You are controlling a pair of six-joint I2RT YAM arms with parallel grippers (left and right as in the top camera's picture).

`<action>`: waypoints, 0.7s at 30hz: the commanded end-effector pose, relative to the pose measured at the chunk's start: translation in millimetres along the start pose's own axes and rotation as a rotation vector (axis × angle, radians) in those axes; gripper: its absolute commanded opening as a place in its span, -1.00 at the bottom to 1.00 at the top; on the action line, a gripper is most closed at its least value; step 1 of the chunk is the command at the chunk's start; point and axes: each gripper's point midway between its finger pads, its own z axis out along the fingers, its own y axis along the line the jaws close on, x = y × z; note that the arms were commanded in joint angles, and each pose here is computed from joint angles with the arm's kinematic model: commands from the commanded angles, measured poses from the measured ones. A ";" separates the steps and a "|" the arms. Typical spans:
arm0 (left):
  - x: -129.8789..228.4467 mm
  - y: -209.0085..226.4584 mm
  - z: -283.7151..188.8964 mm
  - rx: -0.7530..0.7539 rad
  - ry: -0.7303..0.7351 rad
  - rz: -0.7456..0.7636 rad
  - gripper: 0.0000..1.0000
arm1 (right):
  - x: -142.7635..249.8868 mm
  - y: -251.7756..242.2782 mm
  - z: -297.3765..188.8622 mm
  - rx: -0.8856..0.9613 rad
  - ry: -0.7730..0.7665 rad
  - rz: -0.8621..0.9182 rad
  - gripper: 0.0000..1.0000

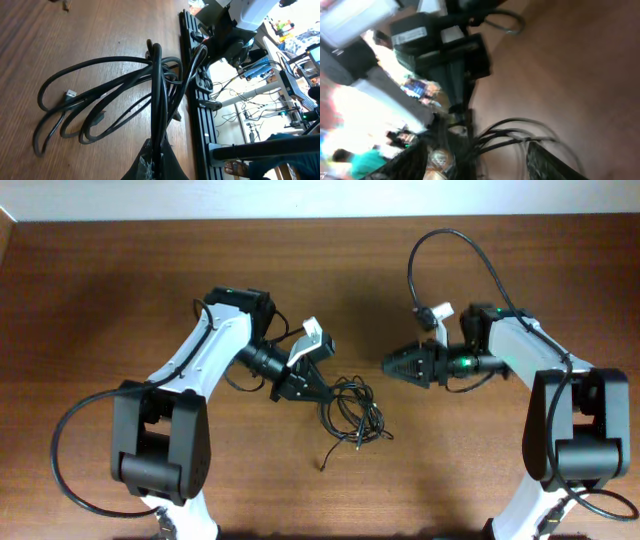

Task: Untangle cables
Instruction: 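Pull the held cables apart, left gripper leftward, right gripper rightward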

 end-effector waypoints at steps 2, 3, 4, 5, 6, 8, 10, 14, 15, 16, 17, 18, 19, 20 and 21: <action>-10.7 -2.5 -2.0 -0.009 -0.043 -0.049 -1.00 | 7.3 -74.3 -13.5 0.379 0.124 0.322 0.27; -10.6 -2.4 -2.0 -0.009 -0.043 -0.059 -1.00 | 15.0 -95.5 -21.6 0.527 0.148 0.391 0.26; -8.9 -1.6 -2.0 -0.014 -0.033 -0.080 -1.00 | 23.4 -106.7 -24.4 0.620 0.187 0.397 0.25; -6.7 -0.2 -2.0 -0.021 -0.020 -0.101 -1.00 | 26.4 -105.9 -20.7 0.623 0.203 0.399 0.25; -4.2 2.3 -2.0 -0.033 -0.006 -0.130 -1.00 | 30.7 -102.9 -15.0 0.615 0.223 0.408 0.25; -0.1 15.0 -2.9 -0.088 0.019 -0.277 -1.00 | 42.5 -94.7 -5.0 0.599 0.269 0.447 0.25; -0.5 27.0 -6.2 -0.134 0.009 -0.367 -1.00 | 53.7 -68.9 10.4 0.484 0.303 0.520 0.25; -5.4 49.6 -28.0 -0.197 -0.085 -0.472 -1.00 | 68.7 -24.3 27.3 0.287 0.369 0.507 0.23; -8.5 50.0 -32.1 -0.188 -0.114 -0.470 -1.00 | 72.5 -20.8 30.9 0.279 0.387 0.509 0.23; -8.0 51.1 -34.8 -0.191 -0.122 -0.474 -1.00 | 74.7 -18.9 34.5 0.273 0.399 0.508 0.23; -7.1 51.7 -36.1 -0.194 -0.123 -0.478 -1.00 | 76.5 -17.3 38.0 0.269 0.410 0.503 0.24; -7.2 51.9 -36.3 -0.194 -0.124 -0.482 -1.00 | 78.3 -15.8 41.2 0.264 0.420 0.500 0.23; -7.3 51.9 -36.4 -0.193 -0.125 -0.488 -1.00 | 80.9 -13.7 46.2 0.258 0.436 0.491 0.23; -7.0 51.9 -36.3 -0.193 -0.125 -0.489 -1.00 | 83.7 -11.3 51.7 0.250 0.453 0.482 0.23; -6.2 52.1 -35.9 -0.195 -0.122 -0.490 -1.00 | 86.1 -9.2 55.5 0.245 0.466 0.479 0.23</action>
